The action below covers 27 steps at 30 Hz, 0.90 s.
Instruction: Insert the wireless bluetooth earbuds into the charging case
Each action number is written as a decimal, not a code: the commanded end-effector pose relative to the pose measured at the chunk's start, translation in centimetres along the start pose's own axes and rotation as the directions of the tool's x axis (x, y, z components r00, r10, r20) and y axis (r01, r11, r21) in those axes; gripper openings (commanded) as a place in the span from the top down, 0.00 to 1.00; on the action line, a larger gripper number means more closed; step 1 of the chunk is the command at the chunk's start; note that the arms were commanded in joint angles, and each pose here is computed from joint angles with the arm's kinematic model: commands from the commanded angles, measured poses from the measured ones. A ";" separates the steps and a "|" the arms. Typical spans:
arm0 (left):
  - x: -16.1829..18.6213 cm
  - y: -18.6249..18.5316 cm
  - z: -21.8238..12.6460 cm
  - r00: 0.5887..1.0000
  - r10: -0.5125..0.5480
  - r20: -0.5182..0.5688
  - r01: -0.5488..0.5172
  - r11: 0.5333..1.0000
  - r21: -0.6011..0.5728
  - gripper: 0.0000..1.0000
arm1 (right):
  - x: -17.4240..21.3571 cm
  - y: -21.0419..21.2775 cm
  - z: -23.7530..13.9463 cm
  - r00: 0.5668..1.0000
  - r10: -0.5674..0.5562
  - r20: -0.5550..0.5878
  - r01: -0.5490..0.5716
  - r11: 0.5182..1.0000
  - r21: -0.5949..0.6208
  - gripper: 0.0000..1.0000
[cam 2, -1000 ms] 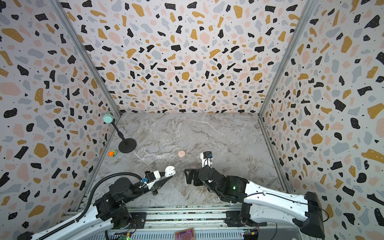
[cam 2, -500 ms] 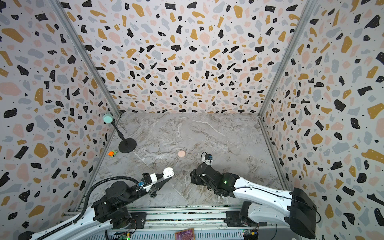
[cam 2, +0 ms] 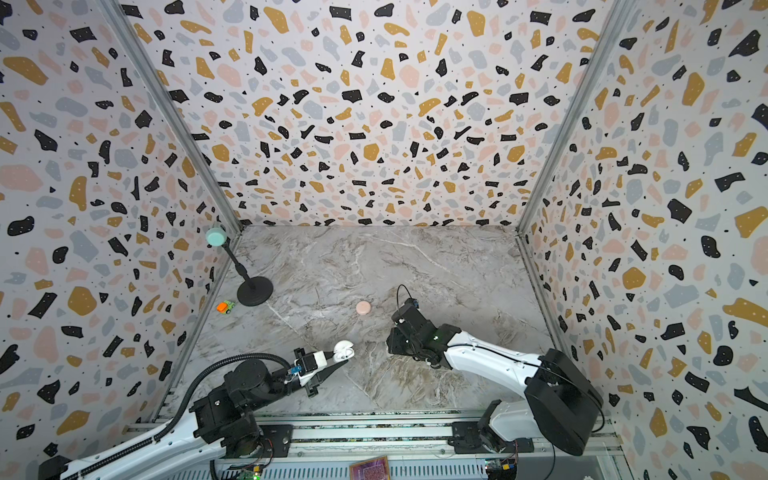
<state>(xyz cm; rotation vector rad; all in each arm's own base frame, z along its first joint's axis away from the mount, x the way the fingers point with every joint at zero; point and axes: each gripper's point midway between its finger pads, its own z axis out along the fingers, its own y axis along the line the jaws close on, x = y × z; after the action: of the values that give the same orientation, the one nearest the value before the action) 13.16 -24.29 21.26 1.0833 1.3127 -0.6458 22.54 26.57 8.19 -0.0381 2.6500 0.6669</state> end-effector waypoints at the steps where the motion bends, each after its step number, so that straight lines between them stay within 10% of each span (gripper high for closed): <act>1: -1.0 0.2 -0.2 0.998 0.025 0.053 -0.024 1.000 -0.016 1.00 | -1.0 1.8 0.5 0.999 -0.034 -0.005 0.034 0.999 -0.040 0.54; 27: -2.2 0.2 -1.0 0.995 0.033 0.098 -0.032 0.999 -0.015 1.00 | -1.1 0.9 4.6 0.996 -0.043 -0.075 0.053 0.988 0.144 0.69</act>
<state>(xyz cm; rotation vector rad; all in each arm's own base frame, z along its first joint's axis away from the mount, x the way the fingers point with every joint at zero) 12.74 -23.69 22.45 1.0613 1.2622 -0.6467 24.93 29.40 4.77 -0.0806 2.7537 0.5050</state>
